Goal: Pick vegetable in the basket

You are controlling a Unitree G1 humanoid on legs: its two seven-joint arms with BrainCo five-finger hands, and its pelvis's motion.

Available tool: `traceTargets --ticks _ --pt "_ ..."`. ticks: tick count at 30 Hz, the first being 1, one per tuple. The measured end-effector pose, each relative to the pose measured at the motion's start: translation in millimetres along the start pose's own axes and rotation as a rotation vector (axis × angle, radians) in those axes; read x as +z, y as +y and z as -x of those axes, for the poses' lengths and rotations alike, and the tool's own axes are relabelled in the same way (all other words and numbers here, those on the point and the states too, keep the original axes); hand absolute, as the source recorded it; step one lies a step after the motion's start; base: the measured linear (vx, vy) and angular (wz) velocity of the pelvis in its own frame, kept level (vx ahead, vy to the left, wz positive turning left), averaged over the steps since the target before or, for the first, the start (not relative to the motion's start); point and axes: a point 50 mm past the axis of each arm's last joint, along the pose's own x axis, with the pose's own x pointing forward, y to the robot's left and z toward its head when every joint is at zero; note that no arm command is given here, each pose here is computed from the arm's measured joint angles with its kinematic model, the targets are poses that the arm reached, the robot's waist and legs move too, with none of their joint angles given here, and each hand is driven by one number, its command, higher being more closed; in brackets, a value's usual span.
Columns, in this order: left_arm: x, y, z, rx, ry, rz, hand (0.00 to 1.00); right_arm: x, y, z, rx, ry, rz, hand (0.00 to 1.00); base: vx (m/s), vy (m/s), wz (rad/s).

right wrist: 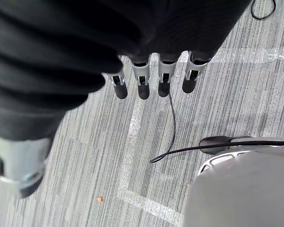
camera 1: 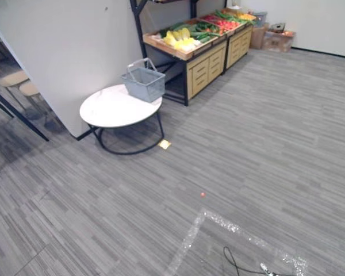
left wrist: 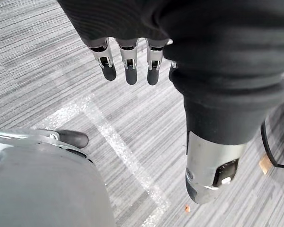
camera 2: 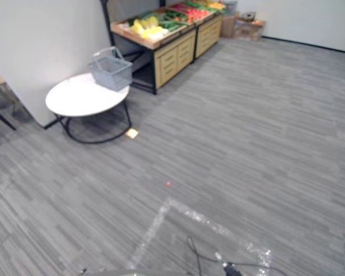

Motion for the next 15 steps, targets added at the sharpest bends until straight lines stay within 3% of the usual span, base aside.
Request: traceTargets --ticks 15 --pt "-1.6 1.8 -0.3 0.006 0.021 -0.013 0.00 -10.4 -0.3 1.8 -0.026 0.046 -0.087 0.00 0.01 -0.008 -0.04"
